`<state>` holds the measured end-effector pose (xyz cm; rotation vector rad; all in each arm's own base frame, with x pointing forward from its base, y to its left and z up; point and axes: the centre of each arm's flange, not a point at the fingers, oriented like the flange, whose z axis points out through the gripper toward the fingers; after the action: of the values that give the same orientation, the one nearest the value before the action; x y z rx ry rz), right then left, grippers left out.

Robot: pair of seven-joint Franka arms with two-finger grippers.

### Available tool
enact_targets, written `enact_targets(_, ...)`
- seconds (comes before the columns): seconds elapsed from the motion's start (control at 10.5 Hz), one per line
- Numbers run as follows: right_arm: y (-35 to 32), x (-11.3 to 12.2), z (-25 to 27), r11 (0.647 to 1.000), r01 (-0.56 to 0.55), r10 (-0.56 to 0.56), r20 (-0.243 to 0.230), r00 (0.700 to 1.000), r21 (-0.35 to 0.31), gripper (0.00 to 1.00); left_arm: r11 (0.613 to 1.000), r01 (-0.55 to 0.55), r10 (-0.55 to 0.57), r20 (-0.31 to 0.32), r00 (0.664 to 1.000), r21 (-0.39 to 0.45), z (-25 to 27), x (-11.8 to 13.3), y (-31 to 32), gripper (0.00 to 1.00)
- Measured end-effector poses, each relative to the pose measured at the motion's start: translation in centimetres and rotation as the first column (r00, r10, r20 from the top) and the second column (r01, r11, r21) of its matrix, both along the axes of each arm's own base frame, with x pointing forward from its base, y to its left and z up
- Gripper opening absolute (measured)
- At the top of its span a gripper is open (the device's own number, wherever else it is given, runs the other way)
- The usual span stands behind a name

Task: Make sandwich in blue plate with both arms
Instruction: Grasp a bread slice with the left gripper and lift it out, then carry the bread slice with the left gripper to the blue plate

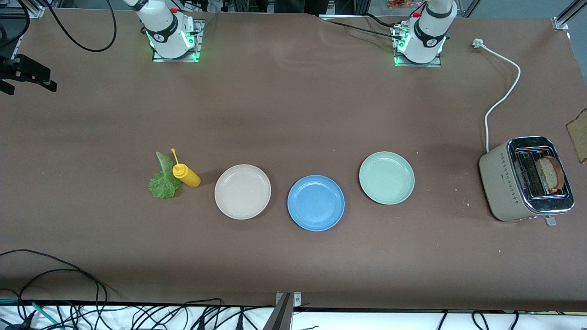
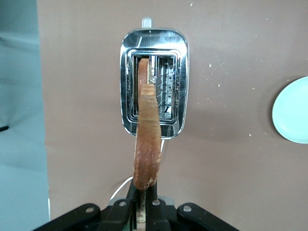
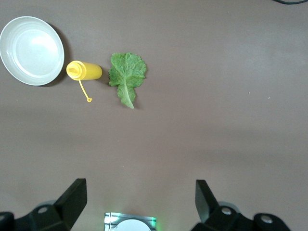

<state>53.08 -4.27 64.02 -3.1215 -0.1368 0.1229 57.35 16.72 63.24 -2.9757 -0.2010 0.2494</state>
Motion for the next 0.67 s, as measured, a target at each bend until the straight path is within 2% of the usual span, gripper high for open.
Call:
enact_targets(0.19, 0.0, 0.0, 0.0, 1.0, 0.0, 0.0, -0.001, 1.0, 0.0, 1.0, 0.999, 0.051, -0.051, 0.033, 0.998, -0.002, 2.7, -0.4, -2.1, 0.08)
enact_targets(0.48, 0.0, 0.0, 0.0, 1.0, 0.0, 0.0, -0.001, 1.0, 0.0, 1.0, 0.989, 0.142, -0.141, 0.02, 0.99, -0.035, 1.4, 1.3, -6.8, 0.08)
enact_targets(0.57, 0.0, 0.0, 0.0, 1.0, 0.0, 0.0, -0.001, 1.0, 0.0, 1.0, 0.983, 0.17, -0.169, 0.009, 0.986, -0.074, 0.0, 2.3, -9.1, 0.08)
enact_targets(0.67, 0.0, 0.0, 0.0, 1.0, 0.0, 0.0, -0.001, 1.0, 0.0, 1.0, 0.969, 0.195, -0.196, 0.002, 0.981, -0.149, -2.1, 3.6, -11.4, 0.08)
